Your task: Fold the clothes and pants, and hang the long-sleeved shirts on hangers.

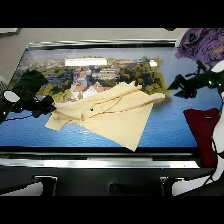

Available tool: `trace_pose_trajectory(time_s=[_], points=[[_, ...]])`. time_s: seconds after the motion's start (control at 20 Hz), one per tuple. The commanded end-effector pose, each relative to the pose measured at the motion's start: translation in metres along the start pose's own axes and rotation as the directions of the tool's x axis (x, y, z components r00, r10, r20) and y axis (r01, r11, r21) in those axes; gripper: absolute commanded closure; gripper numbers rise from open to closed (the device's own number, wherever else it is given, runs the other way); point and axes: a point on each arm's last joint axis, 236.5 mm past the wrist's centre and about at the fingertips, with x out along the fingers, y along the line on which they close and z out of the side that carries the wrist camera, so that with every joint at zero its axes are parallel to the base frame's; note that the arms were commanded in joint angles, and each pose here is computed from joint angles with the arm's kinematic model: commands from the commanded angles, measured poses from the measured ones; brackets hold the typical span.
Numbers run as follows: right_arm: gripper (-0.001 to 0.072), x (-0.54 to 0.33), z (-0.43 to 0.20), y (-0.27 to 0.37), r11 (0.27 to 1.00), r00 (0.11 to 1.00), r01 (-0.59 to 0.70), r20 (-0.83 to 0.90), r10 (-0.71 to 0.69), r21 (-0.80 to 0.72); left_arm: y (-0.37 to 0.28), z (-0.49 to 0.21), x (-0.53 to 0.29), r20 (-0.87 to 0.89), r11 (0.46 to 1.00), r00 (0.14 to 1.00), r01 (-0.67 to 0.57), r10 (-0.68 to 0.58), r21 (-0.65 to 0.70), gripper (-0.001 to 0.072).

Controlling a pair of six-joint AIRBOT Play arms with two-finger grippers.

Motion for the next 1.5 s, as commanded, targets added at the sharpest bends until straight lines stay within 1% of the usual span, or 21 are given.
trace_pose_trajectory(time_s=[0.0,0.25,0.35,0.45,0.65,1.05,1.1,1.15,1.25,1.3,1.45], points=[[0.0188,0.014,-0.075,-0.005,0.987,0.979,-0.153,-0.128,0.157,0.043,0.000,-0.001,0.000,-0.002,1.000,1.000,0.000,0.000,0.001,0.0689],[0.0188,0.074,-0.212,-0.011,0.971,0.937,-0.183,-0.271,0.219,0.153,-0.001,-0.001,0.001,-0.004,1.000,1.000,0.000,0.000,0.002,0.0689],[0.0189,0.088,-0.252,-0.008,0.964,0.916,-0.193,-0.319,0.243,0.182,0.000,-0.002,0.001,-0.006,1.000,1.000,-0.001,0.001,0.002,0.0689],[0.0189,0.099,-0.280,-0.005,0.963,0.897,-0.190,-0.364,0.249,0.191,0.000,-0.002,0.001,-0.006,1.000,1.000,-0.001,0.001,0.002,0.0689],[0.0190,0.113,-0.294,0.005,0.978,0.901,-0.172,-0.383,0.206,0.121,0.000,-0.002,0.001,-0.009,1.000,1.000,-0.001,0.001,0.002,0.0689],[0.0192,0.137,-0.319,0.023,0.993,0.911,-0.114,-0.396,0.118,0.034,0.000,-0.002,0.001,-0.009,1.000,1.000,-0.001,0.001,0.001,0.0688],[0.0213,0.139,-0.321,0.025,0.994,0.912,-0.108,-0.396,0.111,0.032,0.000,-0.002,0.001,-0.009,1.000,1.000,-0.001,0.001,0.002,0.0689],[0.0342,0.140,-0.323,0.027,0.994,0.912,-0.108,-0.396,0.109,0.026,0.000,-0.002,0.001,-0.009,1.000,1.000,-0.001,0.001,0.002,0.0688],[0.0579,0.141,-0.325,0.030,0.994,0.912,-0.112,-0.397,0.109,0.016,0.000,-0.003,0.001,-0.010,1.000,1.000,-0.001,0.001,0.002,0.0689],[0.0686,0.141,-0.325,0.031,0.993,0.911,-0.116,-0.396,0.115,0.021,0.000,-0.003,0.001,-0.010,1.000,1.000,-0.001,0.001,0.002,0.0689],[0.0687,0.135,-0.316,0.046,0.988,0.914,-0.155,-0.377,0.149,0.016,-0.002,-0.003,-0.002,-0.008,1.000,1.000,0.003,-0.003,-0.006,0.0689]])
